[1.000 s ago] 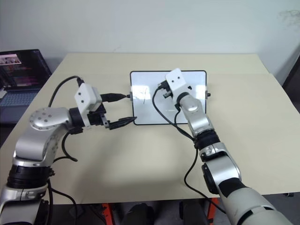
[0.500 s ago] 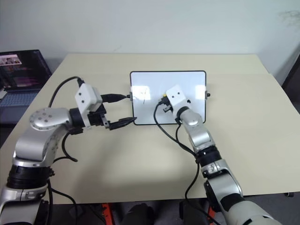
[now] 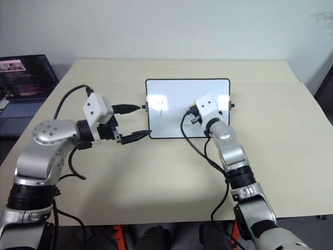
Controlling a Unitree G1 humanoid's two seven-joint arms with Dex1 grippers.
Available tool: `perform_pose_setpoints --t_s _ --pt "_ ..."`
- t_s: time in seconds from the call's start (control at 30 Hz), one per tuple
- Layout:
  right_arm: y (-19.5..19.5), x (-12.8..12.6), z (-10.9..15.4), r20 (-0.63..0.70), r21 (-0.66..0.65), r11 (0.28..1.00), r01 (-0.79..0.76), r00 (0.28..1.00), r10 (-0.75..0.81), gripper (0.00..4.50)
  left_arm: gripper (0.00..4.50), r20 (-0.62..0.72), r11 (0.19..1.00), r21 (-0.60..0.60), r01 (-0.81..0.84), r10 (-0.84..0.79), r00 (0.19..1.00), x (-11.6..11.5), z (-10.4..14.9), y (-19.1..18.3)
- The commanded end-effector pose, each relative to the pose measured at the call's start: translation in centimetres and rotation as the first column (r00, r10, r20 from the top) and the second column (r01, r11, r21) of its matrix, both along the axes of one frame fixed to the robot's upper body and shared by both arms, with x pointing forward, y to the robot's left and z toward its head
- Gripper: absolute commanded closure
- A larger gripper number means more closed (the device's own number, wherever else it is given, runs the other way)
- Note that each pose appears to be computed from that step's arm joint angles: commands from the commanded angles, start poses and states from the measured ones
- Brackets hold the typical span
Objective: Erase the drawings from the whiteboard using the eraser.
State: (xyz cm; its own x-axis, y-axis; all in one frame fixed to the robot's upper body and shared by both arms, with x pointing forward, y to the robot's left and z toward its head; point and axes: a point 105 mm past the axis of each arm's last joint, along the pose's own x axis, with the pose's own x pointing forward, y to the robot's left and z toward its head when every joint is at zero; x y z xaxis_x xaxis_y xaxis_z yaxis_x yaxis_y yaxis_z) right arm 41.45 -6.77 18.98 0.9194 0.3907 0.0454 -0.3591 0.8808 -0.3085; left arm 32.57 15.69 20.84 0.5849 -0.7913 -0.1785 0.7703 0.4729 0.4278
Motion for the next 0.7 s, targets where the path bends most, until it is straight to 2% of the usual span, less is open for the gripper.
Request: perform_pose_setpoints --t_s 0.03,0.47,0.7 --pt "0.4 -1.0 4.1 0.098 0.061 0.998 -0.017 0.995 0.011 3.33 0.00 0.050 1.000 0.000 0.015 -0.015 0.999 -0.2 1.3 -0.1" --pt "0.5 -1.0 4.0 0.093 0.070 0.998 -0.004 0.996 -0.003 3.33 0.00 0.041 0.998 -0.015 -0.057 0.058 0.997 -0.1 0.3 1.1" --pt "0.7 -0.6 4.0 0.095 0.062 0.998 -0.013 0.995 0.007 3.33 0.00 0.081 0.983 -0.006 -0.183 0.182 0.980 0.5 0.2 2.8"
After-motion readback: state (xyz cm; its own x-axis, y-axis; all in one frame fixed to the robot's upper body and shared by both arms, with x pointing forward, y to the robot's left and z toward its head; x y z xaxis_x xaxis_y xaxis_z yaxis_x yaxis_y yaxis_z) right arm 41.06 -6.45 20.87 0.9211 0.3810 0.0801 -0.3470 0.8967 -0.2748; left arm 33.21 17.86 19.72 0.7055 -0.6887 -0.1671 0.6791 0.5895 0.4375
